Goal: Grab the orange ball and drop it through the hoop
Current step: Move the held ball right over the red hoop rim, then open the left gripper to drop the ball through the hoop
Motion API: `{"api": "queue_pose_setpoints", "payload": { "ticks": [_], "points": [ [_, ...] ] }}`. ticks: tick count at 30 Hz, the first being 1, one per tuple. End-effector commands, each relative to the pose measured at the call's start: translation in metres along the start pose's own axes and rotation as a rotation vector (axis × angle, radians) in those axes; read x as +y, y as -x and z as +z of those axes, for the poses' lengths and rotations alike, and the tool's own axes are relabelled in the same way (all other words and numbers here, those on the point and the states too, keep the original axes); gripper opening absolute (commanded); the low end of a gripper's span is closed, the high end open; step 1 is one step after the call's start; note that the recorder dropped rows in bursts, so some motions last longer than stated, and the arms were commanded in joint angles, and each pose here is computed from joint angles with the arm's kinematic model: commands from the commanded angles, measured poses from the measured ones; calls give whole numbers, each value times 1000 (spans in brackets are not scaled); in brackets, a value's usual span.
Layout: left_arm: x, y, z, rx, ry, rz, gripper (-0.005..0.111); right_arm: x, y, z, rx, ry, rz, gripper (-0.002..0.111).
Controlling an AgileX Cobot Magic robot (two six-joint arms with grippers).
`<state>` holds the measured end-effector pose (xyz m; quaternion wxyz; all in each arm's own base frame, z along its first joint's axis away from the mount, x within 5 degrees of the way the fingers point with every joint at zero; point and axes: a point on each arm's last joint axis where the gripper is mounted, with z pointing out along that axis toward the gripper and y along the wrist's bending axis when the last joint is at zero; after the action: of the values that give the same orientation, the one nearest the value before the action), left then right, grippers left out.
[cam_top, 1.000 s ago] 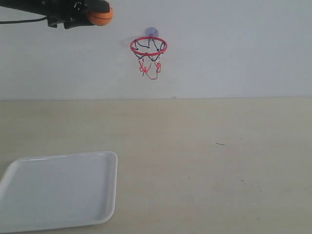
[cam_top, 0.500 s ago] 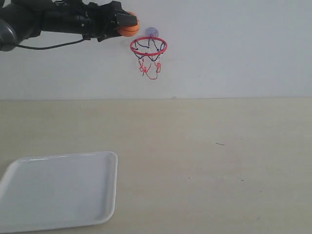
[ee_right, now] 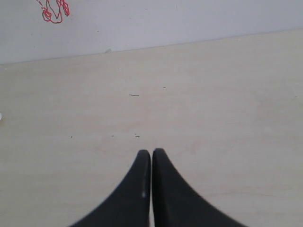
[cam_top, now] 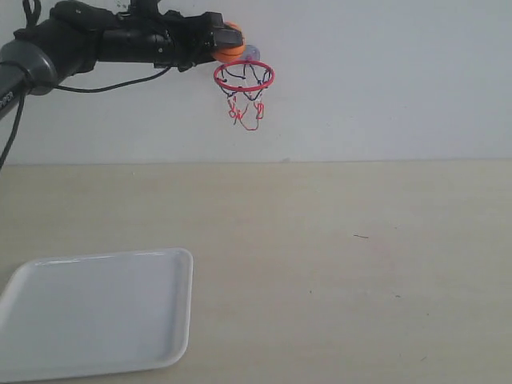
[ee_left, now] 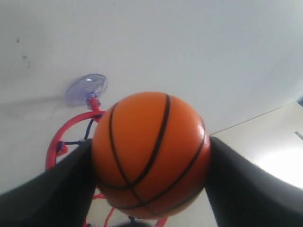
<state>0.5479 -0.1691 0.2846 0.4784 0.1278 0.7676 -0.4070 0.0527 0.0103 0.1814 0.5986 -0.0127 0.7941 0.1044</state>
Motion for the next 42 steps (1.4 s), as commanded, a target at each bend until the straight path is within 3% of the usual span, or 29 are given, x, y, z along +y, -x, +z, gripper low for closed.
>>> {"api": "queue_pose_setpoints", "payload": {
  "ticks": [1, 10, 13, 18, 20, 32, 36, 42],
  "points": [
    [2, -9, 8, 12, 7, 39, 6, 0, 2, 0, -18, 0, -7, 0],
    [3, -9, 10, -2, 22, 151, 9, 0, 2, 0, -18, 0, -7, 0],
    [3, -10, 11, -10, 14, 161, 20, 0, 2, 0, -18, 0, -7, 0],
    [1, -9, 11, -22, -6, 188, 51, 0, 2, 0, -18, 0, -7, 0],
    [1, -9, 11, -26, -6, 183, 56, 0, 2, 0, -18, 0, -7, 0],
    [3, -7, 11, -35, 8, 168, 65, 0, 2, 0, -18, 0, -7, 0],
    [5, -6, 9, -40, 16, 167, 73, 0, 2, 0, -18, 0, -7, 0],
    [4, -6, 8, -29, 3, 165, 74, 0, 2, 0, -18, 0, -7, 0]
  ]
}}
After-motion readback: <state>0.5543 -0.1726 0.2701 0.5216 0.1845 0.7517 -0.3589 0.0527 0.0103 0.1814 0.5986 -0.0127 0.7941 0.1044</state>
